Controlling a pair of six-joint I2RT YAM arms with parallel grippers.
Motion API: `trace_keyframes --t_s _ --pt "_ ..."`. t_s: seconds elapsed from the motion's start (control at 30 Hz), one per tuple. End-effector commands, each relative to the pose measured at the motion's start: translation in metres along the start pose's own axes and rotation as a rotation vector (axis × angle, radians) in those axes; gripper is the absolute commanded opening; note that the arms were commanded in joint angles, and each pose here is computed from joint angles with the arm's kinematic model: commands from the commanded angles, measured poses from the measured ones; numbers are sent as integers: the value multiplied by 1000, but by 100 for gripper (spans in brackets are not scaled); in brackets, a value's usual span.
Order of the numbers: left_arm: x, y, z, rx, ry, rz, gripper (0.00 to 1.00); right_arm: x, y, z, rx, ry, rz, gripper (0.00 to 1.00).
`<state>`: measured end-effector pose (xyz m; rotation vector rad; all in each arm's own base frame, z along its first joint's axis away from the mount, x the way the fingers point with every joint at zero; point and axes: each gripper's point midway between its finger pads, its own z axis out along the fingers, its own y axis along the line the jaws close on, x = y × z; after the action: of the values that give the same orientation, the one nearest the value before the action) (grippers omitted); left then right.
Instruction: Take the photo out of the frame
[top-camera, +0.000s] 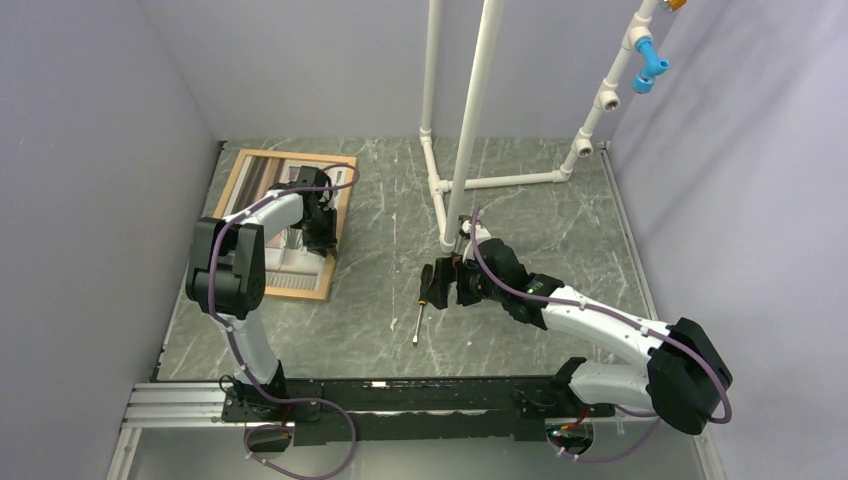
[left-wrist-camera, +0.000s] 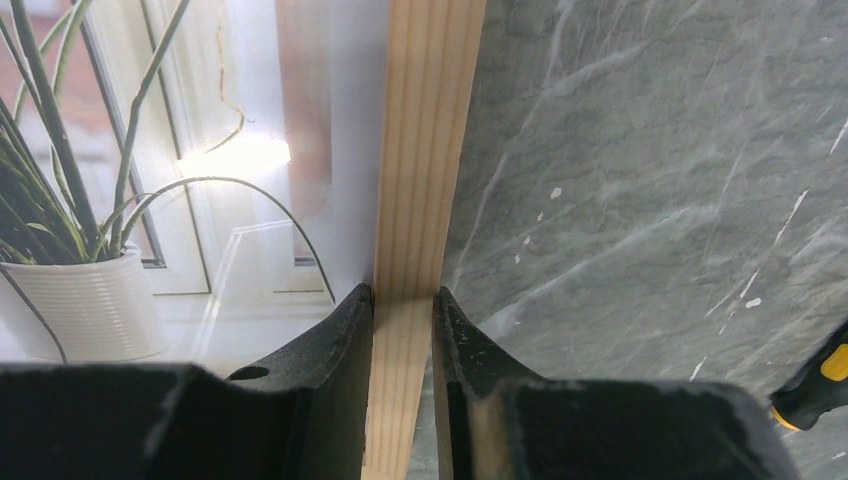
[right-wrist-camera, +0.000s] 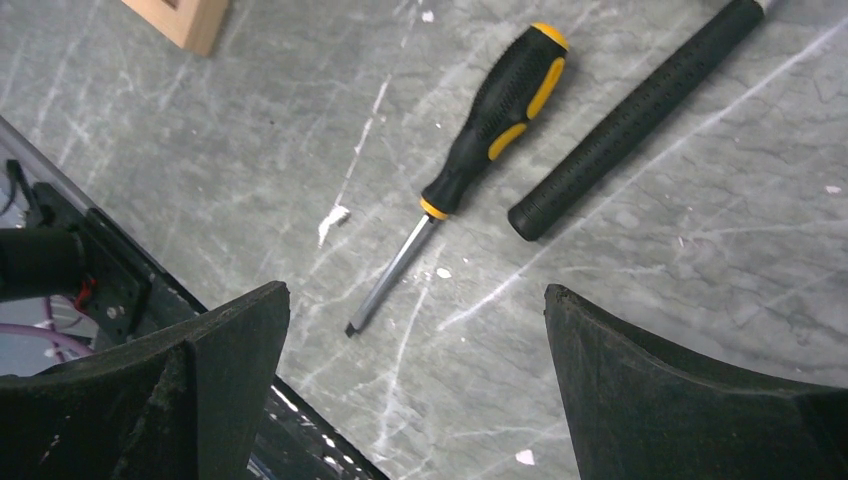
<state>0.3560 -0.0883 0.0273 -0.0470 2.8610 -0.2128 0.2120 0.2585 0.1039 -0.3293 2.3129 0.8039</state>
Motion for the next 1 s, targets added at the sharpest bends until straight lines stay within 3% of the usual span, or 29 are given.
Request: trace_keyframes --t_s 0.0,0.47,0.97 --pt "-10 5 -11 -56 -48 40 2 -38 25 2 -50 -114 78 100" --pt "-23 -20 -74 3 -210 116 0 -77 61 33 -142 -224 459 98" --pt "-13 -41 -117 141 -324 136 0 -94 121 116 -201 -217 527 94"
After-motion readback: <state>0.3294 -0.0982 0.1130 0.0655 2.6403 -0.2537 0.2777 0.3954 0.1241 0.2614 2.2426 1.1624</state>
